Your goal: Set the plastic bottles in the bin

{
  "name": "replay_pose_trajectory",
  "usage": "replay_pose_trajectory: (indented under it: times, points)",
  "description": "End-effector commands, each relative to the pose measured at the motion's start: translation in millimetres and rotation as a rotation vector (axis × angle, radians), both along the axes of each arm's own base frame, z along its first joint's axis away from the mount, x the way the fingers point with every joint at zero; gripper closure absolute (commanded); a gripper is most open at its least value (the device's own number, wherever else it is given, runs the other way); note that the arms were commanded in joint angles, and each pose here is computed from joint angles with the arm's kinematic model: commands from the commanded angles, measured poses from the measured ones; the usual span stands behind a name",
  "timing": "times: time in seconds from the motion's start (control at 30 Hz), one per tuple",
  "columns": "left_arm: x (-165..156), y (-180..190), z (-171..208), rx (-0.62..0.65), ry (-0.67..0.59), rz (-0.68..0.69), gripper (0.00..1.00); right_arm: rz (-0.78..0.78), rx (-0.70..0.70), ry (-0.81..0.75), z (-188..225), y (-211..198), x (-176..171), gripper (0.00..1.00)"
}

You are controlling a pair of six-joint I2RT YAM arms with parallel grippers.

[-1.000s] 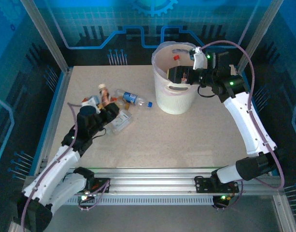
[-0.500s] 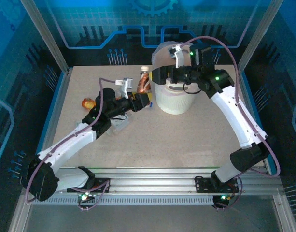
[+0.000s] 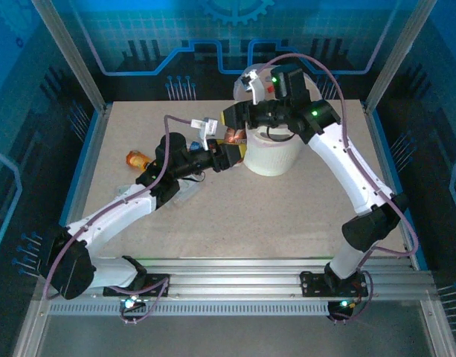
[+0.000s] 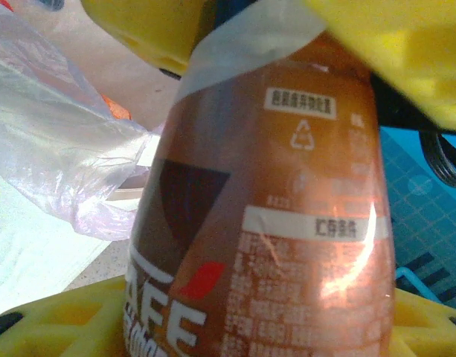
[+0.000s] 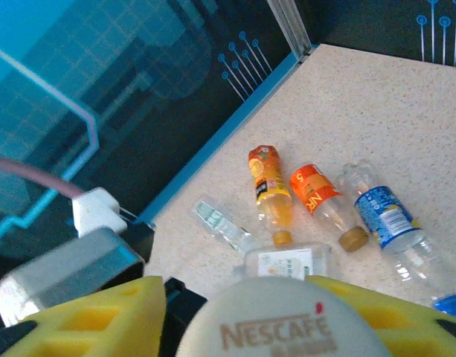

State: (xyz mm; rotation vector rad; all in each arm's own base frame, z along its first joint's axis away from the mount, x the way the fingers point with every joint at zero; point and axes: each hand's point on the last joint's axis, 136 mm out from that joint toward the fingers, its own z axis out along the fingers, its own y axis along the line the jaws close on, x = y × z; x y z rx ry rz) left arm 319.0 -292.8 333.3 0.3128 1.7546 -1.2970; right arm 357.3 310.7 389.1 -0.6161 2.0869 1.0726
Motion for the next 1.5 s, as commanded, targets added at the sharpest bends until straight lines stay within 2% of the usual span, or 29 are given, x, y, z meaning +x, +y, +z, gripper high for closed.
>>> replay_pose_trajectory:
  times: [0.0, 0.07, 0.17, 0.2, 0.5, 0.63, 0.77, 0.93, 1.13, 1.47]
  points:
    - [-0.6, -1.1, 21.8, -0.027, -0.075, 0.003, 0.48, 0.009, -0.001, -0.027, 11.5, 1.6, -6.5, 0.64]
    - [0.4, 0.2, 21.6, -0.030, -0.075, 0.014, 0.37, -0.009, -0.015, -0.035, 11.3, -1.7, -5.4, 0.75]
    - [0.3, 2.6, 20.8, -0.027, -0.078, 0.025, 0.03, -0.036, -0.037, -0.057, 12.8, -7.5, -3.1, 0.86]
    - [0.2, 4.1, 21.0, -0.026, -0.081, 0.034, 0.01, -0.048, -0.046, -0.070, 15.0, -10.2, -1.8, 0.88]
    - [-10.1, 33.3, 15.4, -0.004, -0.113, 0.152, 0.01, -0.220, -0.104, -0.240, 63.1, -57.2, 32.8, 0.88]
    - [-12.8, 50.3, 3.6, 0.028, -0.112, 0.229, 0.01, -0.341, -0.113, -0.316, 87.5, -85.3, 55.8, 0.87]
    - [-15.4, 64.7, -6.0, 0.049, -0.102, 0.291, 0.01, -0.474, -0.160, -0.363, 93.6, -109.1, 83.3, 0.86]
    - [-18.2, 81.4, -14.9, 0.075, -0.086, 0.362, 0.01, -0.584, -0.209, -0.361, 81.2, -126.5, 121.7, 0.86]
    - [-21.9, 93.3, -22.3, 0.093, -0.070, 0.409, 0.01, -0.635, -0.237, -0.308, 51.7, -128.1, 158.3, 0.85]
    - [-23.7, 105.3, -32.5, 0.123, -0.046, 0.460, 0.01, -0.716, -0.233, -0.141, -10.8, -127.9, 195.7, 0.84]
